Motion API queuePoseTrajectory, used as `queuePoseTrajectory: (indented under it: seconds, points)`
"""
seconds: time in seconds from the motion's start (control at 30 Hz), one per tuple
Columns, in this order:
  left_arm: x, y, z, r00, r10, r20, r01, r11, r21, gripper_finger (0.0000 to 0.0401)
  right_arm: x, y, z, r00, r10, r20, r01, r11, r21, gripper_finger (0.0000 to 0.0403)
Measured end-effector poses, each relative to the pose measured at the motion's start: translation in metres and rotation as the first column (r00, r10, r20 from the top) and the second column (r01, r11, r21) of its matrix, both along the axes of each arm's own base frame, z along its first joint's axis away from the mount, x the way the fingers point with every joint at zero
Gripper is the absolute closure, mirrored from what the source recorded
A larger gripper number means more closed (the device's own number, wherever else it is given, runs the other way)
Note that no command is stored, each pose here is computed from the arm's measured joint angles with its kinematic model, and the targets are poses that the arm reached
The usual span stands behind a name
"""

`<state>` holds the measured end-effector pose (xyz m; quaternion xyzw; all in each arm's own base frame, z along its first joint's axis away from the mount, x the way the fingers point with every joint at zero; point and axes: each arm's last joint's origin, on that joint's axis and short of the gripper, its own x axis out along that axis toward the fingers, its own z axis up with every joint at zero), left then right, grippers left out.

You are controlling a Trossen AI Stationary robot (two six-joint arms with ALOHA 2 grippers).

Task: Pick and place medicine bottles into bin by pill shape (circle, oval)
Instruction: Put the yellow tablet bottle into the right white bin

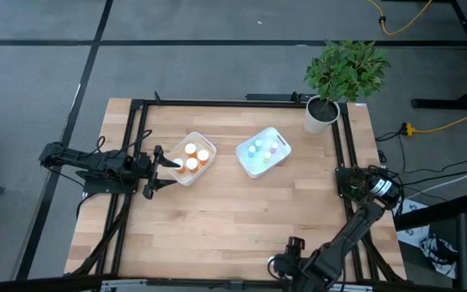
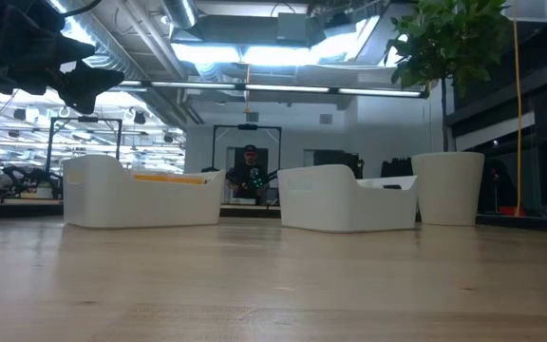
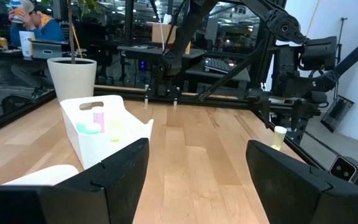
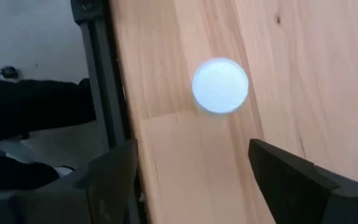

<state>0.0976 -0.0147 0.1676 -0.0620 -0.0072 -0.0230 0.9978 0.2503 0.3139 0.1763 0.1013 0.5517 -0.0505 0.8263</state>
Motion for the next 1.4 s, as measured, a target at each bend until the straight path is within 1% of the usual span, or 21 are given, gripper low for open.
queuePoseTrajectory:
  seconds: [0.13,0.27,0.43,0.6,0.7,1.0,1.4]
  points:
    - [0.000,0.000,0.000,1.000,0.000,0.000,0.000,1.000,0.000,0.0138,0.006,-0.001,0.001,0.999,-0.034,0.030,0.033,0.999,0.027,0.0094]
    - [0.000,0.000,0.000,1.000,0.000,0.000,0.000,1.000,0.000,0.0138,0.013,-0.006,0.002,0.997,-0.045,0.065,0.045,0.999,0.005,0.0093]
    - [0.000,0.000,0.000,1.000,0.000,0.000,0.000,1.000,0.000,0.0138,0.024,-0.016,0.001,0.995,-0.078,0.061,0.078,0.997,0.006,0.0093]
    - [0.000,0.000,0.000,1.000,0.000,0.000,0.000,1.000,0.000,0.0138,0.031,-0.022,0.001,0.995,-0.092,0.027,0.091,0.995,0.029,0.0099]
    - [0.000,0.000,0.000,1.000,0.000,0.000,0.000,1.000,0.000,0.0138,0.032,-0.024,0.001,0.995,-0.094,0.022,0.093,0.995,0.028,0.0119]
    - [0.000,0.000,0.000,1.000,0.000,0.000,0.000,1.000,0.000,0.0138,0.032,-0.024,0.001,0.996,-0.092,0.020,0.091,0.995,0.028,0.0196]
    - [0.000,0.000,0.000,1.000,0.000,0.000,0.000,1.000,0.000,0.0138,0.032,-0.024,0.001,0.996,-0.092,0.023,0.091,0.996,0.025,0.0271]
